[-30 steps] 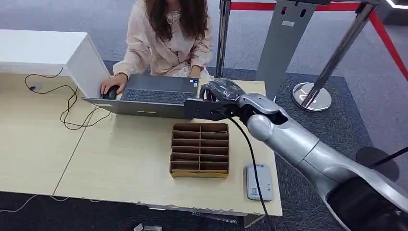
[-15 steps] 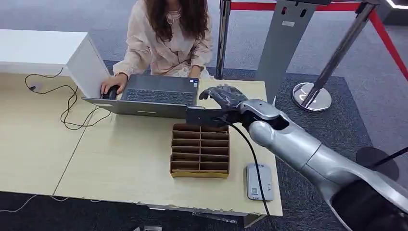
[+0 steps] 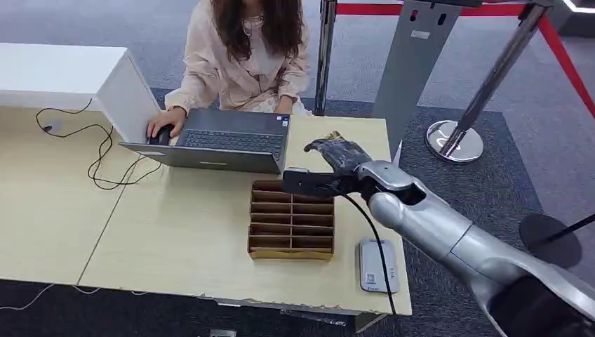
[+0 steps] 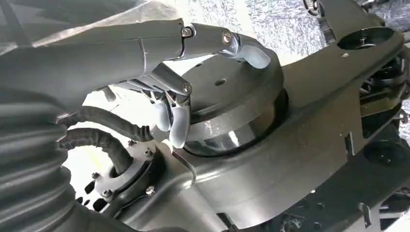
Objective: Pass the card to the sensor for recognition and then transmit it.
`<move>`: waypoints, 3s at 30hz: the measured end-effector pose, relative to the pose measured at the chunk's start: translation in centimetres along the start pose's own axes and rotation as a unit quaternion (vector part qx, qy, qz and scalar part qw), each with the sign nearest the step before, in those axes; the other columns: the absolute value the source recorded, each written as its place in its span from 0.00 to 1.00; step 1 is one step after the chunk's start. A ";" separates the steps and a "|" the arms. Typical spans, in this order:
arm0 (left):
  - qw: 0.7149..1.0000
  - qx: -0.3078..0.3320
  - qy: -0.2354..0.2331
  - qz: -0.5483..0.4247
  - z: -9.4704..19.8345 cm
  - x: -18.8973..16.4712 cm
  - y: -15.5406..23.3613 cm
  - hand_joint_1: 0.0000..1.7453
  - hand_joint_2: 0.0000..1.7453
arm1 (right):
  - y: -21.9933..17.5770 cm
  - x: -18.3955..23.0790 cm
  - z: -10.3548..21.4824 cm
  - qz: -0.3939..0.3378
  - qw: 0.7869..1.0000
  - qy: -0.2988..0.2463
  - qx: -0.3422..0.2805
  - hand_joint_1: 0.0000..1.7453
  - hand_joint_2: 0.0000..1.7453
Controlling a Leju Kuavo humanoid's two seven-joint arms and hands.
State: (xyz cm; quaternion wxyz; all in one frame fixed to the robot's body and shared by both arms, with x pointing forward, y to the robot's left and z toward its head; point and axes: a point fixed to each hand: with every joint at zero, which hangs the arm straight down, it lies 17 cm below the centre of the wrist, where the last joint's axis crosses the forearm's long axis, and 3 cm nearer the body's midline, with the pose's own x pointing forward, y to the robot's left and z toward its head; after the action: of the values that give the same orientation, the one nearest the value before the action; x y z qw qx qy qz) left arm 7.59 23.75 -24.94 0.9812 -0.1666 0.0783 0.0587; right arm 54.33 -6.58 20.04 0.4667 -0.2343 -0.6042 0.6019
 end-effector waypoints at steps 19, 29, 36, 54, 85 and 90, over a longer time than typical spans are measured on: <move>1.000 0.010 0.003 0.014 -0.2 -1.3 1.4 0.00 1.00 | -1.6 -3.3 1.1 -0.019 0.999 0.032 -0.031 0.38 1.00; 1.000 0.015 0.003 0.018 -0.2 -1.5 1.8 0.00 1.00 | -5.7 -3.6 2.2 -0.046 0.996 0.024 -0.068 0.35 1.00; 1.000 0.019 0.002 0.019 -0.1 -1.5 2.3 0.00 1.00 | -5.4 -1.9 3.3 -0.093 0.993 -0.027 -0.063 0.25 1.00; 1.000 0.020 0.004 0.018 0.1 -1.5 2.8 0.00 1.00 | -0.7 0.5 4.6 -0.141 0.987 -0.080 -0.013 0.32 1.00; 1.000 0.024 -0.001 0.005 0.3 -1.3 3.3 0.00 1.00 | 2.4 7.2 5.6 -0.116 0.979 -0.165 -0.005 0.44 1.00; 1.000 0.025 -0.002 0.001 0.3 -1.2 3.3 0.00 0.00 | 2.8 9.2 5.5 -0.113 0.976 -0.185 -0.007 0.45 1.00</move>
State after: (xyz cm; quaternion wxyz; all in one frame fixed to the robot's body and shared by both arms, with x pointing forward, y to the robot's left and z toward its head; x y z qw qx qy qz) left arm 6.02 26.87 -25.48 0.9850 -0.1422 0.0783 0.0582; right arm 44.68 -1.13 20.91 0.4102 -0.0526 -0.7071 0.5736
